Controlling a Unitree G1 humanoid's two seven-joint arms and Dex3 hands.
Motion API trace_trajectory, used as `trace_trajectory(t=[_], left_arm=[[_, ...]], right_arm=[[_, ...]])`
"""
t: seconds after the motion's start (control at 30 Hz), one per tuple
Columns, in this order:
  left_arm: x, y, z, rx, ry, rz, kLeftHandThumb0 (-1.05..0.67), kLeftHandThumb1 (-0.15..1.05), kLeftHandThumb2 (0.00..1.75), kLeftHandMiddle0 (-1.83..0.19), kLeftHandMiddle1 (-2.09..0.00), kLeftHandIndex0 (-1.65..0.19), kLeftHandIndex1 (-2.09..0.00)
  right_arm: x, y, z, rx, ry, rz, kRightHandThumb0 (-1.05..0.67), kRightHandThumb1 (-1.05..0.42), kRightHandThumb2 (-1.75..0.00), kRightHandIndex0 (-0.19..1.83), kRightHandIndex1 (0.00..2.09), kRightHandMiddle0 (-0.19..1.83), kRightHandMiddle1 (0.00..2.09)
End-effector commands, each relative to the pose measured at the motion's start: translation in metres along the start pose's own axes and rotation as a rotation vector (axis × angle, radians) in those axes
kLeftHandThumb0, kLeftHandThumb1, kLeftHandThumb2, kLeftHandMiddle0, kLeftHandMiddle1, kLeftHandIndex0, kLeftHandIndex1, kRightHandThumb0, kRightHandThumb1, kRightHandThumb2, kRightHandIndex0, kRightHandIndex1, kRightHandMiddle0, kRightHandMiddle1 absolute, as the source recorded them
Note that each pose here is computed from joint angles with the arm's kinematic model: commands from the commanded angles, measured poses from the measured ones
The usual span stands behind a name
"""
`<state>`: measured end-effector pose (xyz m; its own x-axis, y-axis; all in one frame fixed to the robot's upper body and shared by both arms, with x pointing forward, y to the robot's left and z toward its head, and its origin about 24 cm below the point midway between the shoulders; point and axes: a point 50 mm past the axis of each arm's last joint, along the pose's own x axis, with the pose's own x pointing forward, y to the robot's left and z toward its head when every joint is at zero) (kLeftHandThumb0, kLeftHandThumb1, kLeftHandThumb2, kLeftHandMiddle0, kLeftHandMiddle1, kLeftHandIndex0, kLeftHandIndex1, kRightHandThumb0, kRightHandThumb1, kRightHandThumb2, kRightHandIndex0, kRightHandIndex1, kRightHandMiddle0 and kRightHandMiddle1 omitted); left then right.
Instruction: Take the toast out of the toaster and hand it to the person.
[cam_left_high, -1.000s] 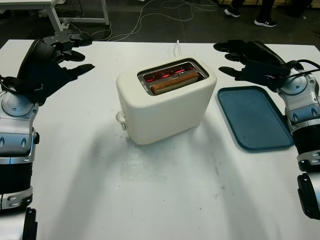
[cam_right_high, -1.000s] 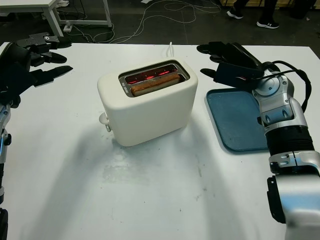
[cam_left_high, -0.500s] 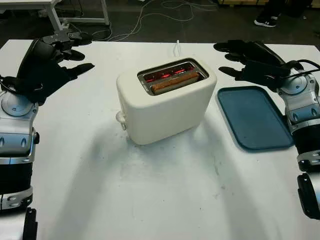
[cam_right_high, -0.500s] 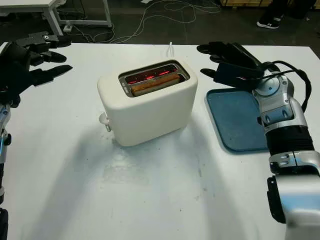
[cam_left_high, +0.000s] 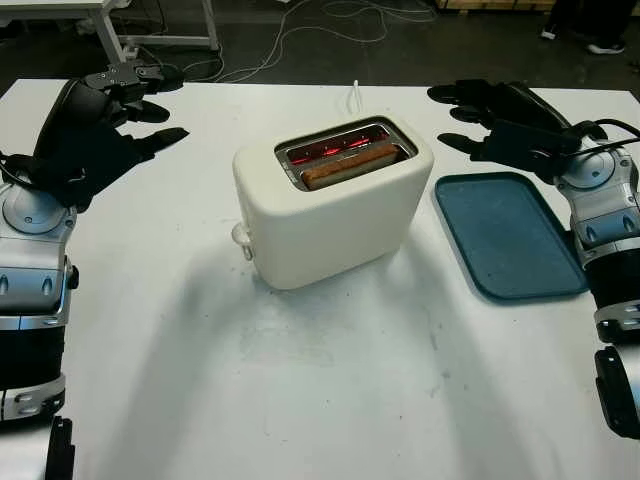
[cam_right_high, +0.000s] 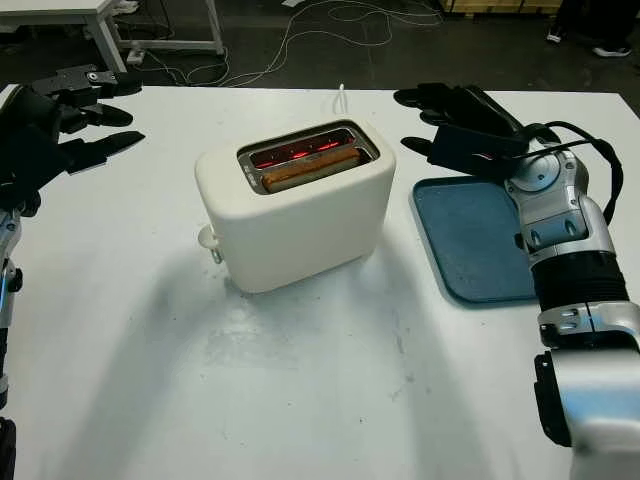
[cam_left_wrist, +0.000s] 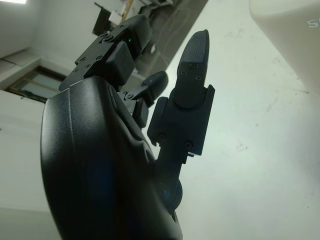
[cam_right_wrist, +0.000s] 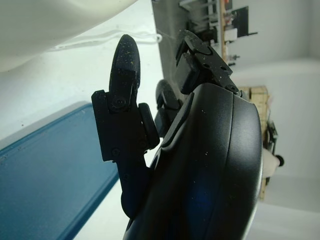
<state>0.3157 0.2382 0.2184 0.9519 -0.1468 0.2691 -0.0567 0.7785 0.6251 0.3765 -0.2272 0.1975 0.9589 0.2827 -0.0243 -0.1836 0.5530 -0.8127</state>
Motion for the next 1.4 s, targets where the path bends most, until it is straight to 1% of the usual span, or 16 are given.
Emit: trace_trajectory(t=[0.0,0.4,0.57,0.9,1.37], left_arm=[[-0.0019,0.0003,-0.0012,-0.005,0.0,0.009,-0.42,0.92,0.1,-0.39,-0.77,-0.56,-0.25],[-0.0017,0.0001,-0.0011,-0.01,0.004,0.009,-0.41,0.92,0.1,-0.39,-0.77,-0.56,-0.24],[-0.0017,0.0002,-0.0006,-0.001,0.001,0.014,-0.41,0.92,0.09,-0.4,-0.77,-0.57,-0.24],[-0.0017,0.0004,-0.0003,0.001,0.001,0.014,-0.43,0.92,0.1,-0.41,-0.77,-0.57,-0.23],[-0.0008,0.0008,-0.0001,0.002,-0.002,0.008,-0.42,0.92,0.09,-0.4,-0.77,-0.57,-0.23]], right_arm=[[0.0006,-0.0002,0.003,-0.001,-0.007,-0.004,-0.39,-0.92,-0.42,0.4,0.01,0.36,0.01],[0.0,-0.0006,0.0043,0.013,-0.007,-0.003,-0.35,-0.92,-0.42,0.38,0.0,0.36,0.0],[0.0003,-0.0006,0.0051,-0.001,-0.002,-0.007,-0.36,-0.92,-0.42,0.41,0.01,0.36,0.0],[0.0002,-0.0009,0.0056,-0.011,-0.003,-0.003,-0.36,-0.92,-0.42,0.39,0.0,0.36,0.0],[0.0006,-0.001,0.0074,-0.001,-0.015,-0.005,-0.33,-0.92,-0.41,0.37,0.0,0.35,0.0]])
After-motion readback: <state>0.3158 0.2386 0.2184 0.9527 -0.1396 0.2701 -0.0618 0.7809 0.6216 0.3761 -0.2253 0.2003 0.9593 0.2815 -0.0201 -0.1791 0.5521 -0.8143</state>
